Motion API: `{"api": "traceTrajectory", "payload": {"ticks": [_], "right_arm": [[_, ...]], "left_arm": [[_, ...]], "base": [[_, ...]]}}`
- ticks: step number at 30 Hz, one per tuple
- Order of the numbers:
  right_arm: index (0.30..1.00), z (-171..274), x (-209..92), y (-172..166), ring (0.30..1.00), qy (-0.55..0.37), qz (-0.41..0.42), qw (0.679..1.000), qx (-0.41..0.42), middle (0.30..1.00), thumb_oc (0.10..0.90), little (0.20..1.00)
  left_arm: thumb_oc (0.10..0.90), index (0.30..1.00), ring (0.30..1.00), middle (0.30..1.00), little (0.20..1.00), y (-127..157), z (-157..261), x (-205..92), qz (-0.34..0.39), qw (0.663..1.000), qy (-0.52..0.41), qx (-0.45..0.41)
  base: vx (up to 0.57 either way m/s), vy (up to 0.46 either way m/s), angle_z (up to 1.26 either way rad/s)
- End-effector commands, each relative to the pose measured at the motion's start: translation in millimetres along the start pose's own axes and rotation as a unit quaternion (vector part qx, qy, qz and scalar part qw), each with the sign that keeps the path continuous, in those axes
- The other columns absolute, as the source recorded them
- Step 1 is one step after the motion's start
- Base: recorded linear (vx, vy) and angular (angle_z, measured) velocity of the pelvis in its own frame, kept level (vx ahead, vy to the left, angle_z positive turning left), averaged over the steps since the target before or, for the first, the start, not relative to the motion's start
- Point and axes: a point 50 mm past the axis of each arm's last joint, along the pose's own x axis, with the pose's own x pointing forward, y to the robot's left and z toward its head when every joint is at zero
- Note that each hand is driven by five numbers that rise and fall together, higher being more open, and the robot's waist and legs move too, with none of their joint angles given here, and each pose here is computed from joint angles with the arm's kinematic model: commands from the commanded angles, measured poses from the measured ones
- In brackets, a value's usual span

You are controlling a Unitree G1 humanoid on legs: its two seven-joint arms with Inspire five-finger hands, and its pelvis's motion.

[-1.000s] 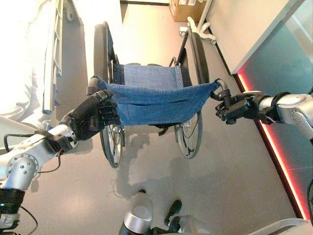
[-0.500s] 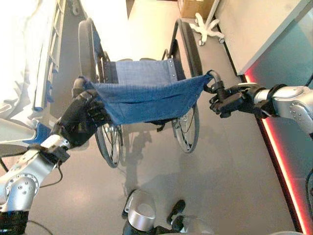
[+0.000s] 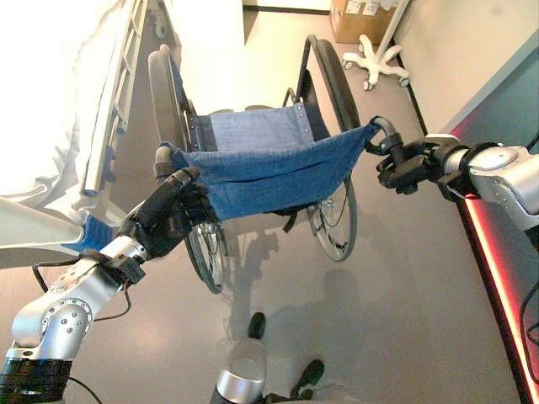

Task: Push the wheelchair next to the bed

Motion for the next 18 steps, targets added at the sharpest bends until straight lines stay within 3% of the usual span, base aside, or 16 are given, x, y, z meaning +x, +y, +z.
{"api": "traceTrajectory", "payload": {"ticks": [1,7,18], "right_arm": [[0.300,46,-6,11,0.300,-0.123,0.023,0.991,-0.045,0.300,0.400,0.300],[0.300,46,-11,2,0.300,-0.142,0.045,0.988,-0.032,0.300,0.400,0.300],[0.300,30,-37,-24,0.300,-0.150,0.034,0.987,-0.054,0.300,0.400,0.300]], "left_arm": [[0.400,0.300,0.300,0.300,0.300,-48,58,6,-0.155,0.975,-0.155,0.044],[0.400,0.300,0.300,0.300,0.300,-35,80,-1,-0.125,0.976,-0.158,0.077],[0.400,0.300,0.300,0.300,0.300,-25,101,5,-0.112,0.976,-0.172,0.069]], "base": [[0.42,-0.007,-0.07],[0.38,0.021,-0.02],[0.34,-0.122,0.45]]}}
